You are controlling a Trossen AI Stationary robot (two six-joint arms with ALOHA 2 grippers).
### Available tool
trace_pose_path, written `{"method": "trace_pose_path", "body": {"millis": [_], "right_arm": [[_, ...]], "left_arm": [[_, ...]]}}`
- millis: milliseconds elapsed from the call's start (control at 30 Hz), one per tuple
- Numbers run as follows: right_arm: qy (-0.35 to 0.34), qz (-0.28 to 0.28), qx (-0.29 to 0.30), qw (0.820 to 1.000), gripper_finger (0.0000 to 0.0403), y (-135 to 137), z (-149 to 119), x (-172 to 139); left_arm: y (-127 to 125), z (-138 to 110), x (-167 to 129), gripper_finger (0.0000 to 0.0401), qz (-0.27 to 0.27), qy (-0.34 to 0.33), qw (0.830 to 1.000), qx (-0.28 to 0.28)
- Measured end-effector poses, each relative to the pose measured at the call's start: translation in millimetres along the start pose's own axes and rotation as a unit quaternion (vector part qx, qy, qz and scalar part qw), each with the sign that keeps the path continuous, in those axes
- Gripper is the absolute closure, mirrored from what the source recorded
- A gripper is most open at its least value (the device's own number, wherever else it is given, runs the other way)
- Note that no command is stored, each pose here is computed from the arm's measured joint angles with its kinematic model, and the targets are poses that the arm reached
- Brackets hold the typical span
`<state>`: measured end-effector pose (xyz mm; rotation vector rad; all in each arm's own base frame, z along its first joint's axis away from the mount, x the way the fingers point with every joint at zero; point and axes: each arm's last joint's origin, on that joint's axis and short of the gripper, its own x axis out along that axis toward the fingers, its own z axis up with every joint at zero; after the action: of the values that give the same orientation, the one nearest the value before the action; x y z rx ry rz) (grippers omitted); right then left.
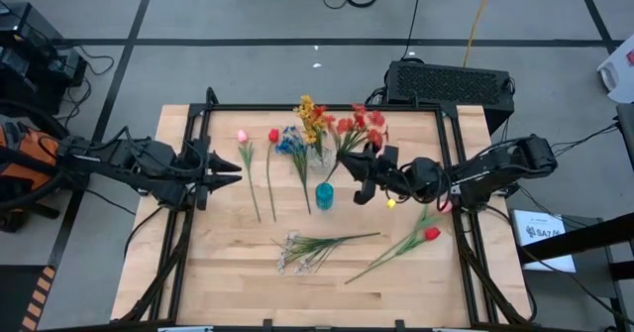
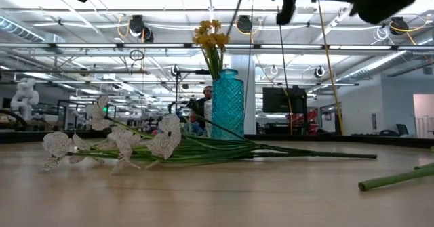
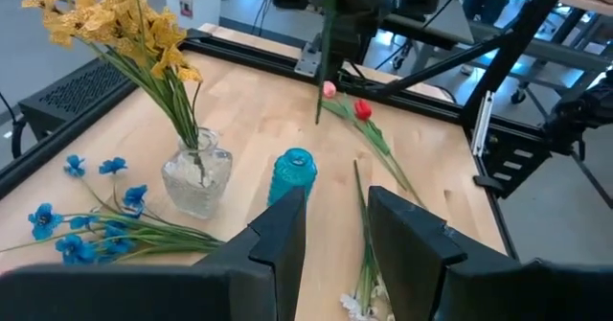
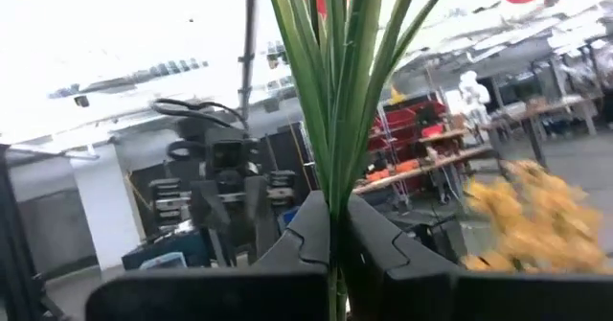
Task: Sort flowers into vase by color
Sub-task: Put the red flowers into the blue vase
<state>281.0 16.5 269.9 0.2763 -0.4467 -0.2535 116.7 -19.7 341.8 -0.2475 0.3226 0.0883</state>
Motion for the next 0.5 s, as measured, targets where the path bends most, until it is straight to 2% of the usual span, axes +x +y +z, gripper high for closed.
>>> {"method": "trace_pose_path", "body": {"millis": [133,267,500], "right_arm": [[0.001,-0.006,-0.004,1.0,0.0402,-5.3,-1.2,-0.8],[0.036,-0.014,-0.033,0.999,0.0402,-7.6,-7.7,0.4],[0.068,-0.02,-0.038,0.997,0.0402,-9.1,-14.2,-0.3]], "left_arm": [[0.0,-1.2,1.3,0.0279,0.002,0.008,1.0,0.008],[0.1,-3.1,3.4,0.0279,0.006,0.02,0.999,0.034],[-1.1,-3.8,8.5,0.0279,0.009,0.029,0.999,0.039]]}}
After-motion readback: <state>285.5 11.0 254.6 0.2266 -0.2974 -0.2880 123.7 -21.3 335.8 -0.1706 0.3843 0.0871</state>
